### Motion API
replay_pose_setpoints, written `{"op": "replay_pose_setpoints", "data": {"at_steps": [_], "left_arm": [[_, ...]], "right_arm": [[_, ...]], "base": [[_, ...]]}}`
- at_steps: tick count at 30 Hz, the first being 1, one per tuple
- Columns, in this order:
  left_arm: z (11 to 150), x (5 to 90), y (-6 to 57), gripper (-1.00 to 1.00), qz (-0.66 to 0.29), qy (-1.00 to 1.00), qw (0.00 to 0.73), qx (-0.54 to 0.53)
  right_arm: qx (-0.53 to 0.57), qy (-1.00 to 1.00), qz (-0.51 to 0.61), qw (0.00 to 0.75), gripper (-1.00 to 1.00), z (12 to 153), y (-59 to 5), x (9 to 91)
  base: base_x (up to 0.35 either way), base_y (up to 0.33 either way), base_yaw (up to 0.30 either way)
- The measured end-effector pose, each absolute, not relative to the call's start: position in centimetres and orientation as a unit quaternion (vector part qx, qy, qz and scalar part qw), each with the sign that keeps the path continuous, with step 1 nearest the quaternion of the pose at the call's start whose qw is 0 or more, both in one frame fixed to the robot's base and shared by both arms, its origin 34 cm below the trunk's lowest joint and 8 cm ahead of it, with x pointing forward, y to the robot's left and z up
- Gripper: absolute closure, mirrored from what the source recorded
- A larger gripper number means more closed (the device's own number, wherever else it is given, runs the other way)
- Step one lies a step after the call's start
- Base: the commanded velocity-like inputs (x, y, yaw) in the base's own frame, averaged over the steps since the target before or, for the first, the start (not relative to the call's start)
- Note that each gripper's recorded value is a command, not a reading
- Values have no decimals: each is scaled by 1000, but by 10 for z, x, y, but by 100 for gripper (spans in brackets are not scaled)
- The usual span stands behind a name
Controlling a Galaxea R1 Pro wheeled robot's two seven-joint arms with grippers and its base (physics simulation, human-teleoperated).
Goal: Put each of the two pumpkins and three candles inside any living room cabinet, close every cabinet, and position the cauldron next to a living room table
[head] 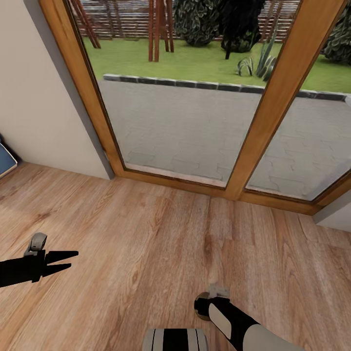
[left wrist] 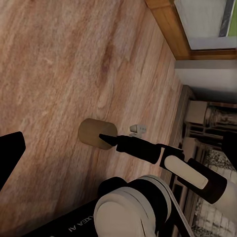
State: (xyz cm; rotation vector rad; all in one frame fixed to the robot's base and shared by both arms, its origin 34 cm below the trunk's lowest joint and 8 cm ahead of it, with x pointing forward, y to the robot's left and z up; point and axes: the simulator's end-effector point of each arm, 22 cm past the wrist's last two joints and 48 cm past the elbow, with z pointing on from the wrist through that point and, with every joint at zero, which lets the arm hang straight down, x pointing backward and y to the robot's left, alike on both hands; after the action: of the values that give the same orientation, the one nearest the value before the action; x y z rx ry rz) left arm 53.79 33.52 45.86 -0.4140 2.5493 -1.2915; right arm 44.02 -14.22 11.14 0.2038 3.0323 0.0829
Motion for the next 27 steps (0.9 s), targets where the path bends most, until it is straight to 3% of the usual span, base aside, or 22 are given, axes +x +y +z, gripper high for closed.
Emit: {"op": "replay_pose_setpoints", "data": {"at_steps": [7,8,27], "left_arm": [[459,538,335,-100,-444,876,127,-142],[459,538,335,-100,-444,876,127,-142],[463,538,335,-100,-445,875,130,-141]], "right_arm": [[68,996,28,51,-100,111,-142,440],[68,996,28,51,100,111,-142,440],[67,996,26,54,100,114,-144,442]], "base": [[0,0,0],[0,0,0],[0,0,0]]}}
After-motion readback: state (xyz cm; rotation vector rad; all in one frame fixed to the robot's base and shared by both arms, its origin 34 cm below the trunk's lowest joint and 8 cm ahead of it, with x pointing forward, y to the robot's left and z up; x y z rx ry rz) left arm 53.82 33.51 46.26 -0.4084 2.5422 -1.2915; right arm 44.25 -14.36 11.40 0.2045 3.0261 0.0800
